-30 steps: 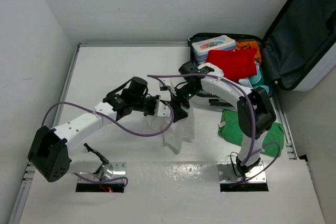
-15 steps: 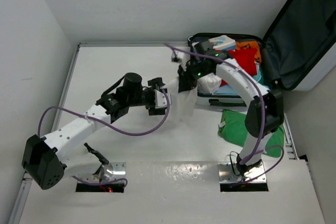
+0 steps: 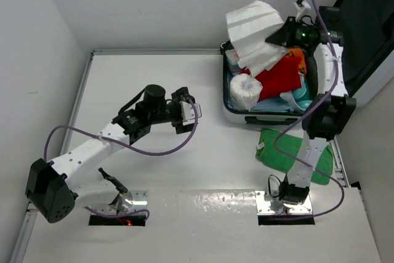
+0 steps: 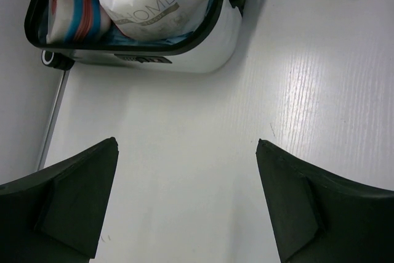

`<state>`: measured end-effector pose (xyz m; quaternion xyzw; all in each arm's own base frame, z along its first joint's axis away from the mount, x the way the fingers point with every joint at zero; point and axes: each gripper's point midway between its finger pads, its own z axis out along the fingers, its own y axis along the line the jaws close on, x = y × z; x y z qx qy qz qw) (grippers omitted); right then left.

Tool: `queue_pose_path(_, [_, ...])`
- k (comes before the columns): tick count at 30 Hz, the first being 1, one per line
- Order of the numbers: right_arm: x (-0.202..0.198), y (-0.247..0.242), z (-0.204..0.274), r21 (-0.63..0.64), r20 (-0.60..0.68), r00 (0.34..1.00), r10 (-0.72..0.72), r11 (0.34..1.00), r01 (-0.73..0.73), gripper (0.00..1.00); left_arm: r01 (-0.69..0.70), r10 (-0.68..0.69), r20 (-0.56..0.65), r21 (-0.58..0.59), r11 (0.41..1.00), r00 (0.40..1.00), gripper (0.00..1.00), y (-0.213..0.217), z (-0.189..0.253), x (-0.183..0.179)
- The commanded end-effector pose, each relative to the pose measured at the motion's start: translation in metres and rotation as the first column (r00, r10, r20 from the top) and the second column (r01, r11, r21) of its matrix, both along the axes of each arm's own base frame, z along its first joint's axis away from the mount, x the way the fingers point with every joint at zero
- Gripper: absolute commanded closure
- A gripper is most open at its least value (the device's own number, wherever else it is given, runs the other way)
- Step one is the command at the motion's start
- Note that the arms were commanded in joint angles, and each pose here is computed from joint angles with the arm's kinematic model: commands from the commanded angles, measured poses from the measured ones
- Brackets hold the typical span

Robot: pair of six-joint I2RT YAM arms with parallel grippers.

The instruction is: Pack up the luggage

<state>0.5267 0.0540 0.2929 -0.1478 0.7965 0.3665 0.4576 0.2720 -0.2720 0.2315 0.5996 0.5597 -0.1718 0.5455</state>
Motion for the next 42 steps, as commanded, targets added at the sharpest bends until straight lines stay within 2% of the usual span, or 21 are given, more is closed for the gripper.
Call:
queue_pose_path(1, [0.005, -0.032, -0.023, 0.148, -0.174, 0.983, -0.058, 0.985, 0.085, 1.0, -0.026, 0.026, -0.005, -0.017, 1.0, 1.0, 0.05, 0.001, 0.005, 0.005])
queue_pose_path(6, [-0.013, -0.078, -0.097, 0.104, -0.343, 0.928, -0.145, 0.976, 0.191, 1.0, -0.026, 0.026, -0.015, -0.009, 1.0, 1.0, 0.05, -0.002, 0.002, 0.008])
queue_pose_path(7, [-0.019, -0.087, -0.115, 0.093, -0.408, 0.898, -0.166, 0.971, 0.222, 0.93, -0.026, 0.026, -0.015, -0.009, 1.0, 1.0, 0.05, -0.002, 0.002, 0.008])
queue_pose_path(9, [-0.021, -0.105, -0.128, 0.008, -0.384, 0.9, -0.208, 0.973, 0.229, 0.91, -0.026, 0.026, -0.029, 0.002, 1.0, 0.999, 0.05, -0.003, -0.003, 0.01])
queue_pose_path(11, [-0.028, -0.124, -0.147, -0.109, -0.406, 0.871, -0.278, 0.96, 0.256, 0.98, -0.034, 0.035, -0.034, 0.011, 0.999, 0.999, 0.05, -0.003, -0.006, 0.012])
queue_pose_path(17, [-0.03, -0.166, -0.142, -0.254, -0.338, 0.84, -0.424, 0.901, 0.353, 1.0, -0.021, 0.022, -0.043, 0.023, 1.0, 0.999, 0.05, -0.006, -0.012, 0.015])
queue_pose_path(19, [-0.03, -0.173, -0.14, -0.274, -0.328, 0.833, -0.446, 0.889, 0.368, 0.72, -0.021, 0.022, -0.043, 0.023, 1.0, 0.999, 0.05, -0.006, -0.012, 0.015])
queue_pose_path(20, [-0.029, -0.174, -0.135, -0.289, -0.311, 0.836, -0.452, 0.883, 0.369, 0.38, -0.021, 0.022, -0.045, 0.024, 0.999, 0.999, 0.05, -0.008, -0.012, 0.017])
queue_pose_path(22, [-0.032, -0.176, -0.13, -0.31, -0.298, 0.836, -0.461, 0.875, 0.372, 0.27, -0.032, 0.034, -0.049, 0.033, 0.999, 0.998, 0.04, -0.007, -0.016, 0.019])
queue_pose_path(24, [-0.033, -0.181, -0.108, -0.338, -0.22, 0.856, -0.468, 0.86, 0.383, 0.02, -0.074, 0.076, -0.052, 0.028, 0.997, 0.996, 0.04, -0.002, -0.015, 0.026])
queue_pose_path(26, [-0.04, -0.176, -0.091, -0.339, -0.179, 0.871, -0.457, 0.86, 0.381, 0.0, -0.09, 0.091, -0.058, 0.018, 0.996, 0.994, 0.03, -0.002, -0.013, 0.027])
queue_pose_path(27, [-0.05, -0.169, -0.054, -0.346, -0.077, 0.906, -0.417, 0.863, 0.368, 0.0, -0.106, 0.106, -0.073, 0.011, 0.994, 0.992, 0.03, 0.001, -0.013, 0.029])
queue_pose_path(30, [-0.07, -0.155, -0.063, -0.37, -0.033, 0.936, -0.352, 0.874, 0.316, 0.0, -0.129, 0.128, -0.103, -0.001, 0.992, 0.986, 0.03, 0.0, -0.018, 0.035])
queue_pose_path(31, [-0.088, -0.148, -0.023, -0.391, 0.08, 0.939, -0.336, 0.855, 0.339, 0.0, -0.147, 0.145, -0.118, -0.007, 0.989, 0.982, 0.03, 0.003, -0.019, 0.037])
queue_pose_path(32, [-0.104, -0.14, -0.051, -0.42, 0.048, 0.956, -0.288, 0.863, 0.281, 0.0, -0.16, 0.158, -0.122, -0.008, 0.987, 0.98, 0.03, 0.003, -0.02, 0.04])
queue_pose_path(33, [-0.123, -0.132, -0.015, -0.444, 0.167, 0.95, -0.263, 0.84, 0.311, 0.0, -0.174, 0.17, -0.124, -0.021, 0.985, 0.978, 0.03, 0.005, -0.018, 0.043])
queue_pose_path(34, [-0.132, -0.128, -0.018, -0.511, 0.214, 0.959, -0.185, 0.816, 0.271, 0.0, -0.201, 0.196, -0.138, -0.026, 0.979, 0.971, 0.03, 0.01, -0.018, 0.047])
queue_pose_path(36, [-0.181, -0.1, -0.055, -0.51, 0.128, 0.987, -0.093, 0.848, 0.146, 0.0, -0.219, 0.212, -0.154, -0.031, 0.975, 0.965, 0.03, 0.011, -0.019, 0.051])
queue_pose_path(37, [-0.198, -0.093, -0.052, -0.628, 0.214, 0.972, 0.095, 0.776, 0.062, 0.0, -0.219, 0.212, -0.155, -0.031, 0.975, 0.965, 0.03, 0.011, -0.016, 0.052])
queue_pose_path(39, [-0.257, -0.055, -0.099, -0.588, 0.095, 0.968, 0.232, 0.798, -0.133, 0.0, -0.235, 0.226, -0.173, -0.031, 0.971, 0.959, 0.03, 0.017, -0.018, 0.054])
queue_pose_path(42, [-0.3, -0.032, -0.145, -0.662, 0.034, 0.914, 0.405, 0.694, -0.283, 0.04, -0.244, 0.233, -0.207, -0.03, 0.969, 0.95, 0.03, 0.017, -0.022, 0.056])
